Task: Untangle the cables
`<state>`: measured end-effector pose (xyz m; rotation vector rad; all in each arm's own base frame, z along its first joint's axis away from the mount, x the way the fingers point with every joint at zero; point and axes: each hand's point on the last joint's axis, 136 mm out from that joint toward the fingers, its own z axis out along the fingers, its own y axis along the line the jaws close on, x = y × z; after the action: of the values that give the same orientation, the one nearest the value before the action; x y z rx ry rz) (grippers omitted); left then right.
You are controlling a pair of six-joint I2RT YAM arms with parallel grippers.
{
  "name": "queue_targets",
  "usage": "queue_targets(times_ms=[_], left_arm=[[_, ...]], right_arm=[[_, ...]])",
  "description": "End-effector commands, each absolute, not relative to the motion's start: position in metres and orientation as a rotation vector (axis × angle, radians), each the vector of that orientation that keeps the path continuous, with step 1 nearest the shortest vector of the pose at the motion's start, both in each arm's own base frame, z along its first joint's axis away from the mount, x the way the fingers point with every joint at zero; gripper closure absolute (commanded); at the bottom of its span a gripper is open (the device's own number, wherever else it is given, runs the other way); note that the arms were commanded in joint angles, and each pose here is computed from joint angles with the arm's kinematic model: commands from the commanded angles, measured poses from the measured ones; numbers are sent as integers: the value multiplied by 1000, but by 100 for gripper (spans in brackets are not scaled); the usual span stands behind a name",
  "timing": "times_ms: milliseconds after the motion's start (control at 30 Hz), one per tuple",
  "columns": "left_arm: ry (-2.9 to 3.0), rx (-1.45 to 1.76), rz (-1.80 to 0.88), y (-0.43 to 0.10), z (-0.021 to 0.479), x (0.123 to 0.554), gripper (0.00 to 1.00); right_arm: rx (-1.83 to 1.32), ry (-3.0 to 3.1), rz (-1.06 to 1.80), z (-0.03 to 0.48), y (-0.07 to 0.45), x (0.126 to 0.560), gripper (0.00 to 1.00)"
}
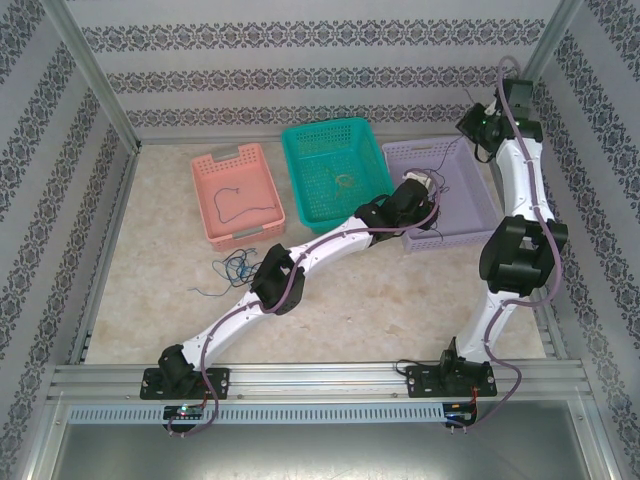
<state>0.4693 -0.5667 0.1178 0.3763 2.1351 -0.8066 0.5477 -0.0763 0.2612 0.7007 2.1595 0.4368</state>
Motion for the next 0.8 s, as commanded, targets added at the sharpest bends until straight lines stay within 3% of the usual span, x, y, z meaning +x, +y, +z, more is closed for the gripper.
queue_targets(times_ms=[0,267,667,767], left_arm=[[2035,380,-864,-568,179,469,50],[1958,451,-930,-563,256,445,39],[1972,470,-932,-540,303,426,34],[2000,463,-965,-539,297,427,37]], right_arm=[[711,2154,437,264,-73,546,100],[771,2205,422,235,-80,565,100],[849,2283,403,190,-85,583,100],[870,2279,376,188,-90,580,100]])
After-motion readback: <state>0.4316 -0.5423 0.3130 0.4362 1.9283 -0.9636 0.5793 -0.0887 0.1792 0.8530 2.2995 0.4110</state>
